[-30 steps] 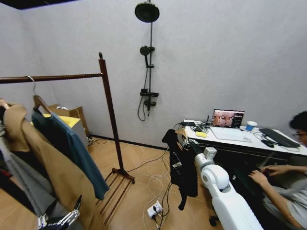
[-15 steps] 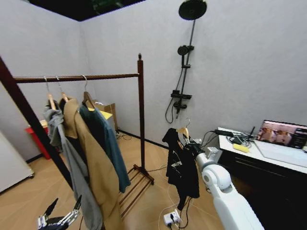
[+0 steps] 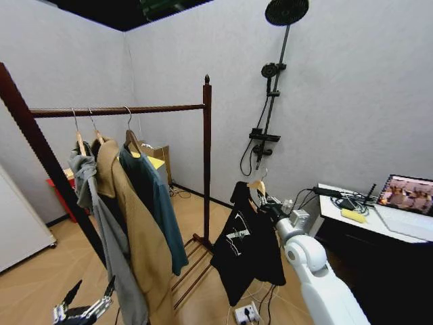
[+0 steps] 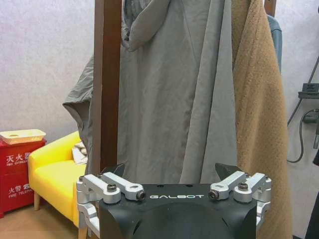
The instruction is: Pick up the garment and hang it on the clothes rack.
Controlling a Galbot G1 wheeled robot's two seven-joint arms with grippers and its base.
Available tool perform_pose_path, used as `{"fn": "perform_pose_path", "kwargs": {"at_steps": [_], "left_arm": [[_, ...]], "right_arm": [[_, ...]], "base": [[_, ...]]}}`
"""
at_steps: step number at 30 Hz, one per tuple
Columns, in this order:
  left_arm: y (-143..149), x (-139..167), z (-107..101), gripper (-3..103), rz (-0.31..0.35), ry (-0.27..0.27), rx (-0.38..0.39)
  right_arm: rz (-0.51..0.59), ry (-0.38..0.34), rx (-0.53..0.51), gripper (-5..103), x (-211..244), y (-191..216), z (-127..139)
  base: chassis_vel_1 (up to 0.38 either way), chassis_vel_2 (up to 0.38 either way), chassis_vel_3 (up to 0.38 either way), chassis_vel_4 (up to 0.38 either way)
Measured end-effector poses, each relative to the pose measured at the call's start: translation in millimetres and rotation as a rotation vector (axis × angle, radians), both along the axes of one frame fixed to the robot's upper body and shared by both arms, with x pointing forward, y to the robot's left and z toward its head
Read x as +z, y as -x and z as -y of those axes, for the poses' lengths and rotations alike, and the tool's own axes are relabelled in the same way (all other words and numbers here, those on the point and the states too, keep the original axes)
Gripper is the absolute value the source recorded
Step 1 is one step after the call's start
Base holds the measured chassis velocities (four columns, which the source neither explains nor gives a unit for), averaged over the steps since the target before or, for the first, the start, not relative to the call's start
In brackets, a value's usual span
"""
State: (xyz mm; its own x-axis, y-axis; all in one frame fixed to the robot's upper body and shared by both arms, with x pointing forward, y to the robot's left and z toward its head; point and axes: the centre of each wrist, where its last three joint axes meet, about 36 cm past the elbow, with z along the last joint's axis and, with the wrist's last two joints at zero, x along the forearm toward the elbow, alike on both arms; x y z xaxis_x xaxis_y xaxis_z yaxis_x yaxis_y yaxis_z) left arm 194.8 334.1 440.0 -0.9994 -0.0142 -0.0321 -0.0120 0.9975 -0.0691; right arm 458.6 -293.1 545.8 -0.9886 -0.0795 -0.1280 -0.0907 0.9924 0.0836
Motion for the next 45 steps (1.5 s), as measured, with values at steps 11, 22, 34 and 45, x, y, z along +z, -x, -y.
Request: {"fn": "perform_pose_path", "kwargs": {"at_steps": [11, 22, 34, 45], "left_arm": [[0.0, 0.0, 0.0, 100, 0.0, 0.0, 0.0], [0.0, 0.0, 0.0, 100, 0.0, 0.0, 0.0], [0.0, 0.0, 0.0, 100, 0.0, 0.0, 0.0], [0.0, 0.0, 0.0, 100, 0.0, 0.0, 0.0]], "right_arm": [[0.016, 0.028, 0.014, 10, 5.9, 1.3, 2.2], [0.023, 0.034, 0.028, 10, 7.9, -1.2, 5.0], [0.073, 0.063, 0.058, 10, 33.5, -0.5, 7.4], [0.251, 0.106, 0.169, 10, 146.5, -2.8, 14.0]], "base": [[-0.049, 0.064, 0.067, -0.05], [-0.021, 0.122, 0.118, -0.03], [0.032, 0.154, 0.173, 0.035], [0.061, 0.098, 0.09, 0.062]]}}
